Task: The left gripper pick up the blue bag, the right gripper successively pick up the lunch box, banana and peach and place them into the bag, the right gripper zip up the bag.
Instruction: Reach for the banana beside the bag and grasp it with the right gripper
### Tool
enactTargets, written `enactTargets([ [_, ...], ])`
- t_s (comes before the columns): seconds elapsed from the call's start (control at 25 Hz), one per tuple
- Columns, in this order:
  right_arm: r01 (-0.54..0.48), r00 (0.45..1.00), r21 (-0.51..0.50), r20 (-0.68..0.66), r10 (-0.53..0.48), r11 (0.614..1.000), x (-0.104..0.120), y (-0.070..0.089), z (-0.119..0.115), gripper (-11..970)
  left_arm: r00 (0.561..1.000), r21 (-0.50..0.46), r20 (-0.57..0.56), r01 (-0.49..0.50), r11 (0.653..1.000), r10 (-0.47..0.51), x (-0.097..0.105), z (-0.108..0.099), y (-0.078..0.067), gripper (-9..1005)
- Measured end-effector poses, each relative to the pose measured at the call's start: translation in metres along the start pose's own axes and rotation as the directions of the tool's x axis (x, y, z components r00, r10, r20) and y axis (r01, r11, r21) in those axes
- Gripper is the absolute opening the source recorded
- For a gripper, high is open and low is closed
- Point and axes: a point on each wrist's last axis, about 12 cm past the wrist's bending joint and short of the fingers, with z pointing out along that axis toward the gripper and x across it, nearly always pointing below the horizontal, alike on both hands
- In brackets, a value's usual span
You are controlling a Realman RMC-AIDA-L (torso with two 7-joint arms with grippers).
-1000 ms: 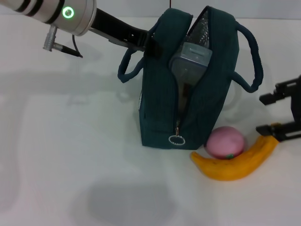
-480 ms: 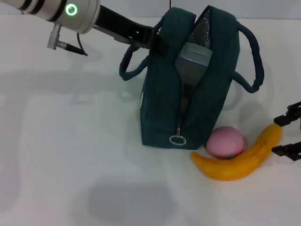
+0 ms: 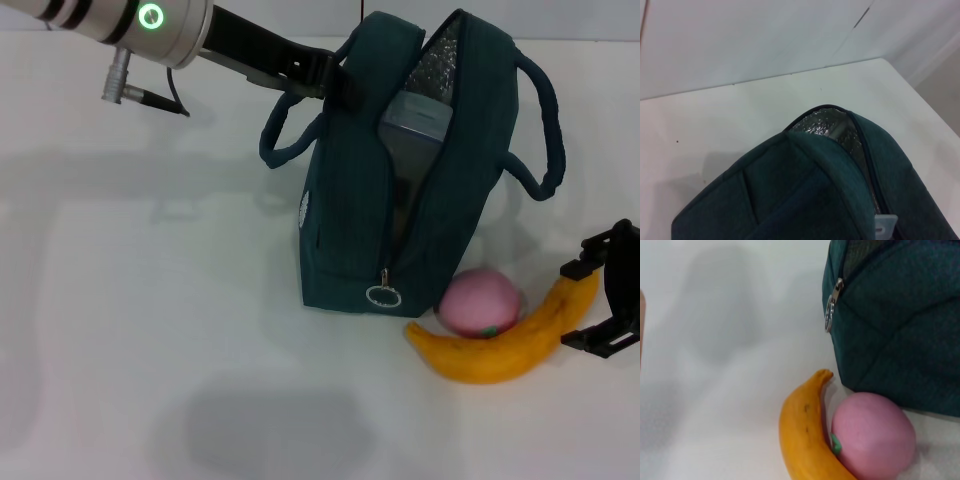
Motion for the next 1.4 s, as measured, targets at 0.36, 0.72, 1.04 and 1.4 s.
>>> enactTargets([
  [0.36, 0.081, 0.994, -0.001, -0.071, -0.081, 0.997, -0.003, -0.002, 0.009, 840, 1.0, 0.0, 0.014, 0.006, 1.0, -0.006, -0.001, 0.0, 0.001, 88],
  [0.72, 0.126, 0.987, 0.018, -0.099, -0.123, 0.992, -0.005, -0.004, 0.023, 878, 1.0, 0.004, 0.016, 0.011, 1.0, -0.011, 0.0, 0.0, 0.001, 88],
  [1.04, 0.147, 0.985, 0.027, -0.1, -0.143, 0.989, -0.008, -0.007, 0.03, 876, 1.0, 0.003, 0.016, 0.01, 1.0, -0.01, 0.0, 0.0, 0.001, 88],
  [1.4, 0.16, 0.981, 0.001, -0.109, -0.158, 0.987, -0.012, -0.005, 0.038, 857, 1.0, 0.002, 0.016, 0.005, 1.0, -0.005, 0.0, 0.0, 0.001, 88],
])
